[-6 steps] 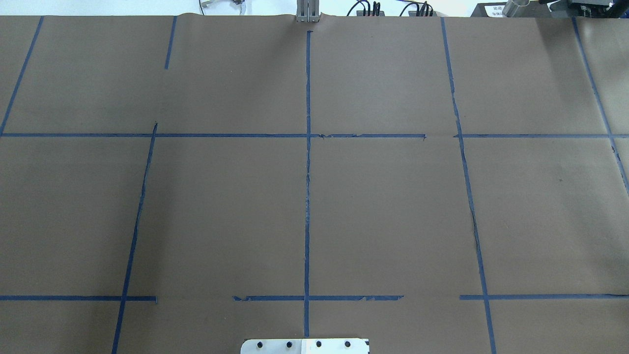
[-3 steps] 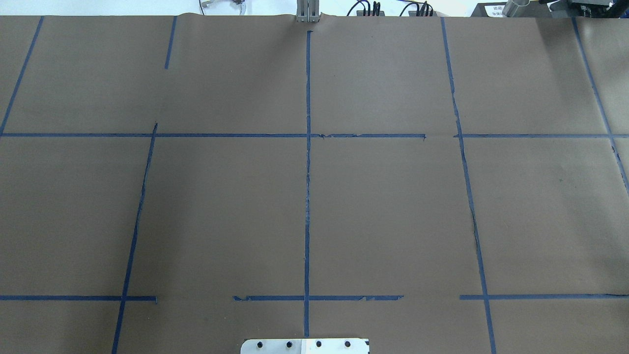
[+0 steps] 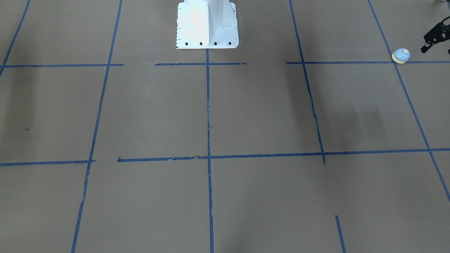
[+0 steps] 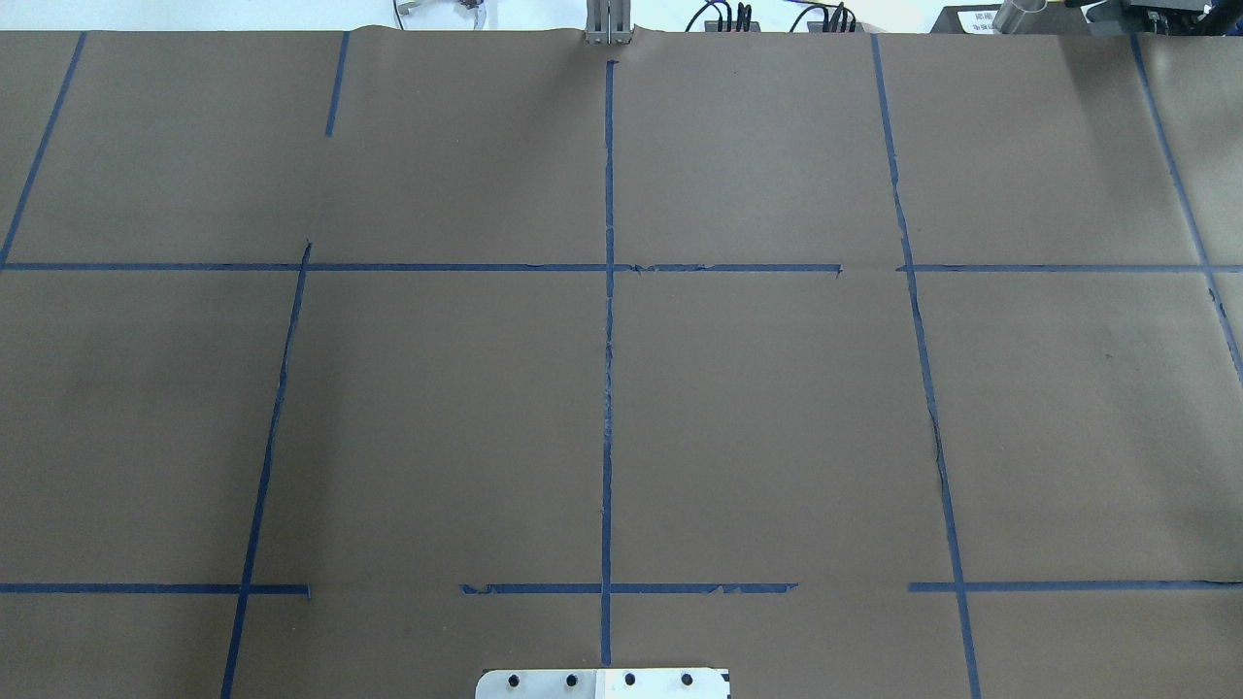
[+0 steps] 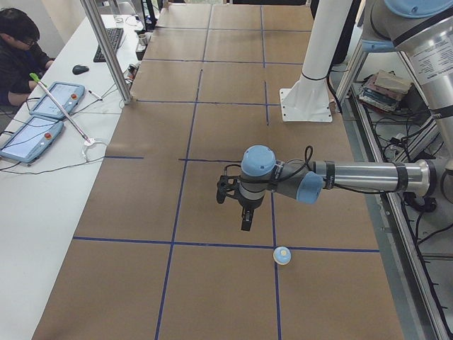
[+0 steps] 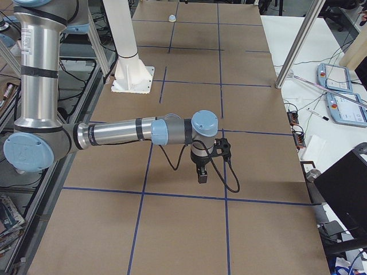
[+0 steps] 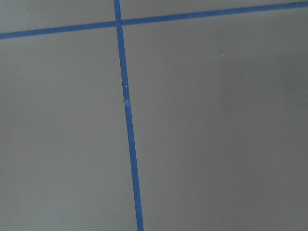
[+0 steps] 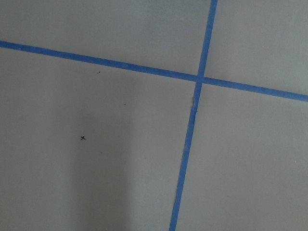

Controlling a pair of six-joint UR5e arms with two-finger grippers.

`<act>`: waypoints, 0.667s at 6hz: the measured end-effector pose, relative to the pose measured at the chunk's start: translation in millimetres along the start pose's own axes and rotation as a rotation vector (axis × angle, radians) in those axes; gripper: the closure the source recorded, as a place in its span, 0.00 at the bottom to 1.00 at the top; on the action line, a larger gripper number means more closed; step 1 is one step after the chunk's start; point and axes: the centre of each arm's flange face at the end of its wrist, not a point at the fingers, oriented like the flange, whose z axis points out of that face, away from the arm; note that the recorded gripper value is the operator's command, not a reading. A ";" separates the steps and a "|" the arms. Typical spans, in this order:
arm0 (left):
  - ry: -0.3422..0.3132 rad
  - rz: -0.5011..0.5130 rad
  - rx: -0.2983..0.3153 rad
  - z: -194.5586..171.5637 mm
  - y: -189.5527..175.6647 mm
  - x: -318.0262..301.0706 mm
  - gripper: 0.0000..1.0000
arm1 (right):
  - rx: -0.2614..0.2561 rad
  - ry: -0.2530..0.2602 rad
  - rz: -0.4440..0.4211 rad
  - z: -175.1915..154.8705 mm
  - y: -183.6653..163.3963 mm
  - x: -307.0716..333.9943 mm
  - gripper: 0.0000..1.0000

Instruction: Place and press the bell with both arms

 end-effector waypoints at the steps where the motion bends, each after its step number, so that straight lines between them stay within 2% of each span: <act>1: -0.005 0.006 -0.046 24.4 14.9 -6.5 0.00 | 0.000 0.000 -0.001 0.5 0.8 0.4 0.00; 4: -0.003 0.083 -0.159 104.6 54.2 -42.7 0.00 | 0.002 0.000 -0.007 0.3 1.1 0.2 0.00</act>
